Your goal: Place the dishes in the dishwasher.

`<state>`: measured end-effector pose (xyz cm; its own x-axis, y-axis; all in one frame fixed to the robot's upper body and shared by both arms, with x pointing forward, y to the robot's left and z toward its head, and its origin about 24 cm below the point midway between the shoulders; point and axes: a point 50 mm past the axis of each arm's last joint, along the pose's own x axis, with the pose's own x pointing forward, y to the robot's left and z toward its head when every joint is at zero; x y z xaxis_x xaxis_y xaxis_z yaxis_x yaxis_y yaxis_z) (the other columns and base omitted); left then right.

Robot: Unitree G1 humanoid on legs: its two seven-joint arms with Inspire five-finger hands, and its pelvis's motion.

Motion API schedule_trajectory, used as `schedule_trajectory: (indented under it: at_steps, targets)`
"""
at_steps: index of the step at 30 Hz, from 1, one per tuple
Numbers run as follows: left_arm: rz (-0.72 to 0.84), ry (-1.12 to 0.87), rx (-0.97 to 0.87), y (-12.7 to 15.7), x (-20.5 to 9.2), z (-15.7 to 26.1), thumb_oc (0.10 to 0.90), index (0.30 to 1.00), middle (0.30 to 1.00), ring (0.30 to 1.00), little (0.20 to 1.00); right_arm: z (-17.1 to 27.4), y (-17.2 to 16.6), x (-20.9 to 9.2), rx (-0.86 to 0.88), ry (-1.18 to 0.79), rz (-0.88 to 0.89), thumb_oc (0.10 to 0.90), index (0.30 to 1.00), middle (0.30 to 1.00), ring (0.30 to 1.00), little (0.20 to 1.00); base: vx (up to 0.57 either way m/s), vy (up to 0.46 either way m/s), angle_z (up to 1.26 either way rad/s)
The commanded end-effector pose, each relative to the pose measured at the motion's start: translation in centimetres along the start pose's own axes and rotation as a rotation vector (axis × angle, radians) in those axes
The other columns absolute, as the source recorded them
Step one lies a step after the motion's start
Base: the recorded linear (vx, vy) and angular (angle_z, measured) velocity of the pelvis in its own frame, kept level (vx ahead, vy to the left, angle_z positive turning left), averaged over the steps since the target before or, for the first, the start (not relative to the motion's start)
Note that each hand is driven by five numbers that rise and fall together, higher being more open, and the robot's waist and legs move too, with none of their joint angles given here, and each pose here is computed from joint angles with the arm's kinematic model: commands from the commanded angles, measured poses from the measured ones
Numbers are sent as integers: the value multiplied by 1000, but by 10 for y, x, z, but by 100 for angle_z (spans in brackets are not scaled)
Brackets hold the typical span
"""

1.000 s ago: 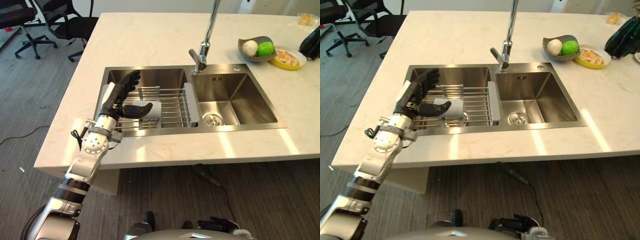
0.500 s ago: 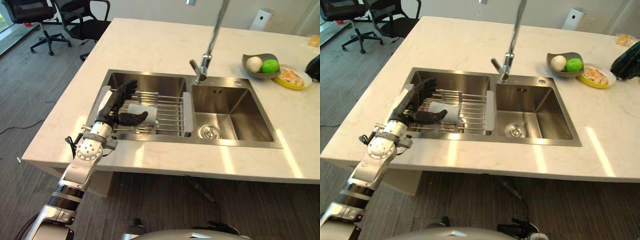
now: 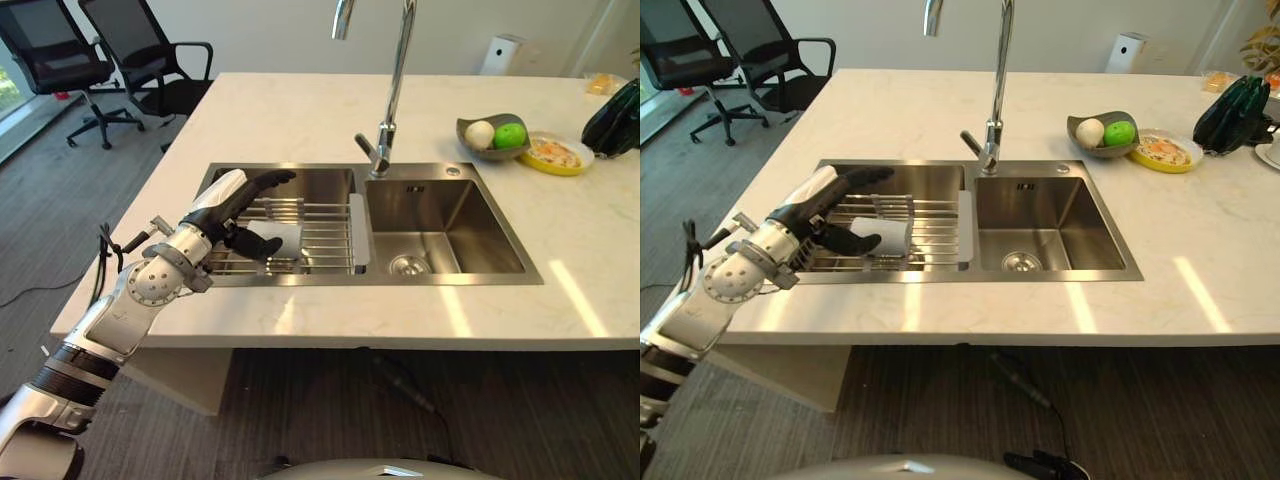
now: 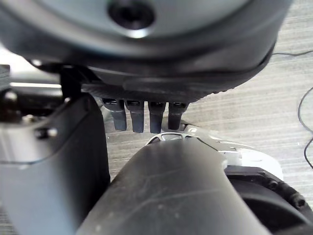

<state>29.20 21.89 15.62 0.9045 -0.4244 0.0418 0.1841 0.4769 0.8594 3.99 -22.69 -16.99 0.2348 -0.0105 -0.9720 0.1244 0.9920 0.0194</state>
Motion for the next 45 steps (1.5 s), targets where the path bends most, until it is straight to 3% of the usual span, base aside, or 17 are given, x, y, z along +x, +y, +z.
schedule_trajectory:
  at_steps: [1, 12, 30, 45]
  targets:
    - [121, -218, 167, 48, 22, 47, 800, 900, 900, 900, 900, 3, -6, -1, -64, 6, -11, 800, 900, 900, 900, 900, 0, 0, 0]
    - [26, -61, 248, 44, 37, 19, 800, 900, 900, 900, 900, 4, -9, -1, -84, 8, -18, 800, 900, 900, 900, 900, 6, 9, -2]
    - [120, 118, 463, 58, 43, -13, 800, 900, 900, 900, 900, 2, -14, -3, -79, 10, -50, 800, 900, 900, 900, 900, 5, 17, -7]
    - [70, 288, 528, 46, 56, -41, 800, 900, 900, 900, 900, 16, -15, -2, -64, -31, -67, 800, 900, 900, 900, 900, 1, 13, -4]
